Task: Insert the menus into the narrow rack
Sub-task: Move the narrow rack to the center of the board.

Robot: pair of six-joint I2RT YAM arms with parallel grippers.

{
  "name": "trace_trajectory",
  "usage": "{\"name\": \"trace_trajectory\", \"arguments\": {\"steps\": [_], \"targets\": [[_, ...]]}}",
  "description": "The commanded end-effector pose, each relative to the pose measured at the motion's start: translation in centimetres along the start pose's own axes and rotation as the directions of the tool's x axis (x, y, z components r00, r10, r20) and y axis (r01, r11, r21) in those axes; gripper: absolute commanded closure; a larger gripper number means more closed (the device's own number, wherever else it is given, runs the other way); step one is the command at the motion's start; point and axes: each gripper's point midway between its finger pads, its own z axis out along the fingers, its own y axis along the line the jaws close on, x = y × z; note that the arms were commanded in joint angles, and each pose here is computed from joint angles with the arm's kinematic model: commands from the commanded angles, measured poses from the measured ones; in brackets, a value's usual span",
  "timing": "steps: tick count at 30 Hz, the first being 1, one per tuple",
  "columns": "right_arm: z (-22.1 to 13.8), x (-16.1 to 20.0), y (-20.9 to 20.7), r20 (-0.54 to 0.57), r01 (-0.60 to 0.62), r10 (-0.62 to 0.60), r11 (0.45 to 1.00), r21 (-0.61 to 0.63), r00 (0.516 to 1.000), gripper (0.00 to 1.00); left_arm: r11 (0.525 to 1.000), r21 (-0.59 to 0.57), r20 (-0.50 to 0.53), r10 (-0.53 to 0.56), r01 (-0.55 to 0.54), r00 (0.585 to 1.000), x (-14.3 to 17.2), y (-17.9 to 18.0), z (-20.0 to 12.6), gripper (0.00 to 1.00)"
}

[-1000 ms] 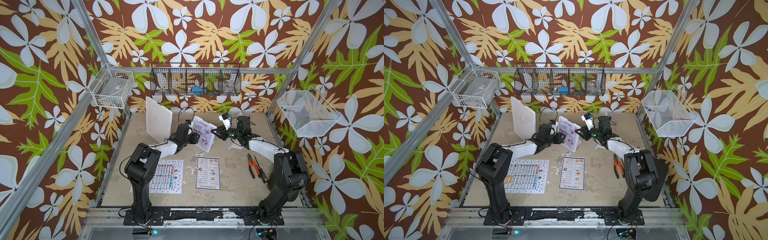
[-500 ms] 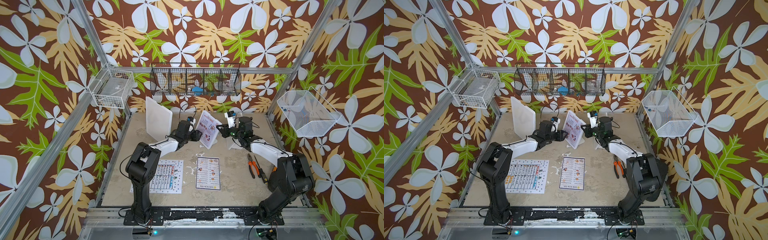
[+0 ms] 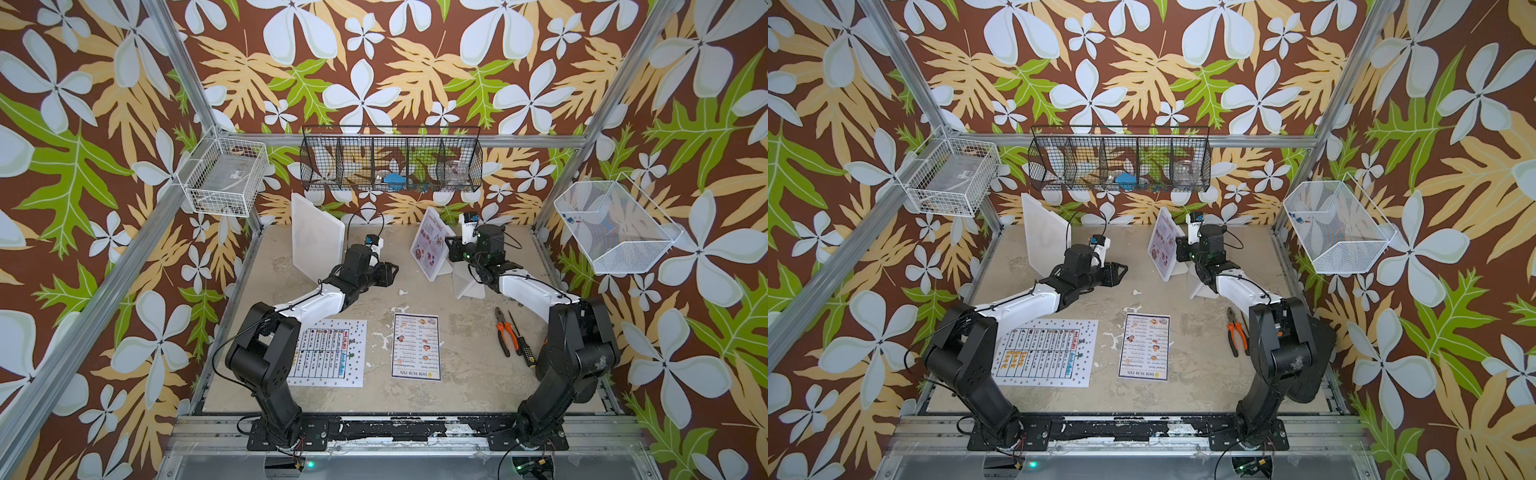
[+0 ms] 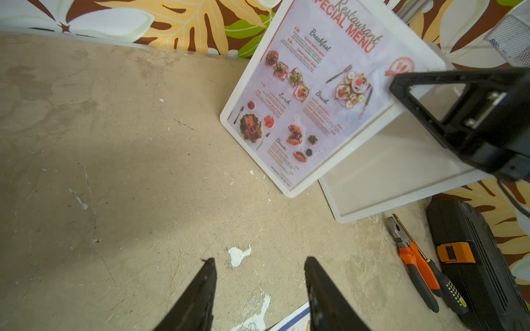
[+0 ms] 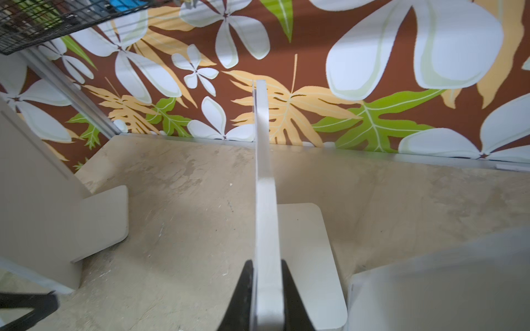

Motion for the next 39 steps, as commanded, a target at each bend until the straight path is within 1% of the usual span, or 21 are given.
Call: {"name": "trace_trajectory", "arguments": {"steps": [1, 5, 7, 8, 12, 14, 17, 21, 24, 29, 33, 36, 39], "targets": [[0.7, -2.0, -1.4, 0.062, 0.011, -0.014, 0.998, 0.054, 0.998, 0.96, 1.0, 0.01, 0.033, -0.004, 0.004, 0.999, -0.5, -0.6, -1.0, 0.49], [1.9, -2.3, -2.4, 0.061, 0.008, -0.011, 0.998, 0.063, 0.998, 0.95, 1.0, 0.011, 0.039, 0.0, 0.0, 0.999, -0.1, -0.9, -2.0, 0.49], [2.3, -2.2, -2.5, 0.053, 0.01, -0.013, 0.998, 0.06, 0.999, 0.93, 1.0, 0.011, 0.037, -0.002, 0.002, 0.999, 0.2, -0.9, -2.3, 0.49], [2.4, -2.2, -2.6, 0.052, 0.01, -0.013, 0.998, 0.059, 0.999, 0.91, 1.0, 0.011, 0.037, -0.002, 0.001, 0.999, 0.3, -0.9, -2.5, 0.49], [2.4, -2.5, -1.8, 0.058, 0.011, -0.012, 1.0, 0.02, 0.998, 0.74, 1.0, 0.012, 0.043, -0.003, 0.003, 0.999, 0.6, -0.9, -3.1, 0.47], [2.1, -3.2, -1.4, 0.067, 0.017, -0.017, 1.0, 0.004, 0.998, 0.67, 1.0, 0.013, 0.048, -0.002, 0.001, 0.999, 0.6, -0.9, -3.4, 0.46], [1.2, -4.7, -0.8, 0.089, 0.028, -0.027, 1.0, -0.007, 0.996, 0.58, 1.0, 0.018, 0.059, -0.001, 0.0, 0.998, 0.5, -1.1, -4.0, 0.46], [-0.9, -6.6, 0.0, 0.114, 0.035, -0.034, 0.999, -0.01, 0.993, 0.47, 0.999, 0.039, 0.081, 0.012, -0.015, 0.997, 0.4, -1.9, -4.9, 0.45], [-3.1, -7.2, 0.4, 0.126, 0.031, -0.03, 1.0, -0.004, 0.992, 0.39, 0.999, 0.043, 0.094, 0.019, -0.023, 0.995, 0.4, -2.6, -5.3, 0.44], [-7.0, -6.8, 0.4, 0.116, 0.031, -0.037, 0.998, 0.046, 0.993, 0.24, 0.998, 0.052, 0.114, 0.029, -0.035, 0.993, 0.8, -3.7, -5.6, 0.43], [-10.4, -6.5, -0.3, 0.117, 0.006, -0.021, 0.992, 0.124, 0.993, 0.12, 0.995, 0.078, 0.118, 0.046, -0.056, 0.992, 1.1, -5.1, -5.4, 0.41], [-12.2, -5.5, -1.1, 0.093, -0.013, -0.004, 0.983, 0.186, 0.996, 0.09, 0.991, 0.111, 0.125, 0.059, -0.073, 0.99, 1.4, -6.5, -5.1, 0.4], [-13.8, -4.3, -1.9, 0.073, -0.063, 0.049, 0.975, 0.214, 0.996, 0.12, 0.986, 0.144, 0.121, 0.072, -0.089, 0.99, 1.9, -8.2, -4.6, 0.39]]}}
